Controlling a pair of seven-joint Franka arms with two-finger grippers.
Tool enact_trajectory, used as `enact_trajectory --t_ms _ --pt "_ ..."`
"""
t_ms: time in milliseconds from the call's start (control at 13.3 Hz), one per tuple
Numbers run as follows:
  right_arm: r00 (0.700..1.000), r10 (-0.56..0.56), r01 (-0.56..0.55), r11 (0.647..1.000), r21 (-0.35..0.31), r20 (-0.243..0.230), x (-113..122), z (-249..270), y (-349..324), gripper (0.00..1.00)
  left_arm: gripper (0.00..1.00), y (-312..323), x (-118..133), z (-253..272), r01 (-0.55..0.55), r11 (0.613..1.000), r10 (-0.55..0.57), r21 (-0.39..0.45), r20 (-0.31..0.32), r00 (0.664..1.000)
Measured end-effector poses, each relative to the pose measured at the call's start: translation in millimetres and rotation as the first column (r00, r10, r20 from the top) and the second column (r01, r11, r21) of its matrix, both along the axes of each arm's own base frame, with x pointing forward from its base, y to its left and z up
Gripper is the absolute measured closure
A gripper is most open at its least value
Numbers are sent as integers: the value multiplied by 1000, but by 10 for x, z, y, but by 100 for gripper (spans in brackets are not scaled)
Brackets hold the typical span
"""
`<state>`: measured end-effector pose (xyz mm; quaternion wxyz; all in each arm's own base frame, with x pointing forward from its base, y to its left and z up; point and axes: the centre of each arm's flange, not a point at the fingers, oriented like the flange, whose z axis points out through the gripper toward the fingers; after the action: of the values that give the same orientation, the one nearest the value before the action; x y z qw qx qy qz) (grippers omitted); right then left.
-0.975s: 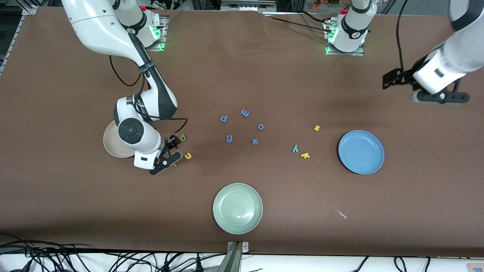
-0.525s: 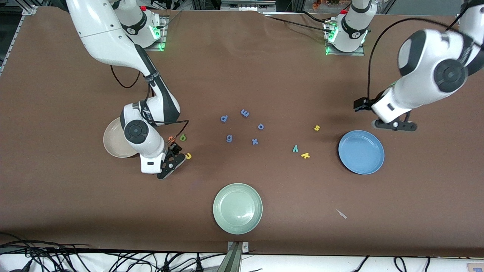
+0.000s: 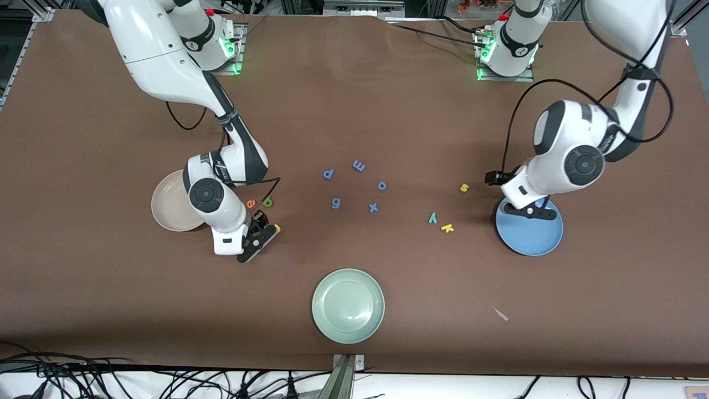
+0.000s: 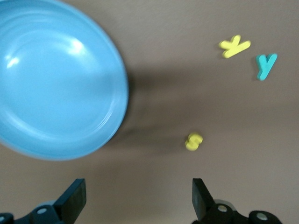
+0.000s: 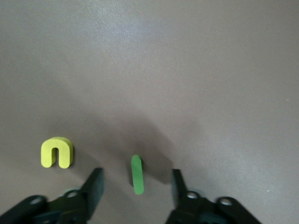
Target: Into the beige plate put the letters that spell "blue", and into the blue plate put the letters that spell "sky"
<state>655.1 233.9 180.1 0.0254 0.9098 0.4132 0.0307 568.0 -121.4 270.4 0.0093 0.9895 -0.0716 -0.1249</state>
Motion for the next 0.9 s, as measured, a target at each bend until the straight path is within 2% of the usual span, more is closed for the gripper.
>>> enact_trajectory --t_ms 300,525,600,750,900 --pt "999 37 -37 999 0 4 21 8 17 88 0 -208 10 -479 18 1000 -18 -10 20 1000" --pt "999 41 -41 999 1 4 48 50 37 90 0 -287 -59 -667 24 1000 -24 -16 50 998" --pt "999 35 -35 999 -5 -15 82 109 26 90 0 -313 -108 -727 28 999 -27 -18 61 998" --pt "996 -4 1 1000 -28 -86 209 343 -152 90 0 -377 -228 -856 38 999 -36 -23 70 997" --pt "990 -34 28 999 -42 -136 270 605 -436 90 0 -396 -328 -956 44 999 -43 -20 58 997"
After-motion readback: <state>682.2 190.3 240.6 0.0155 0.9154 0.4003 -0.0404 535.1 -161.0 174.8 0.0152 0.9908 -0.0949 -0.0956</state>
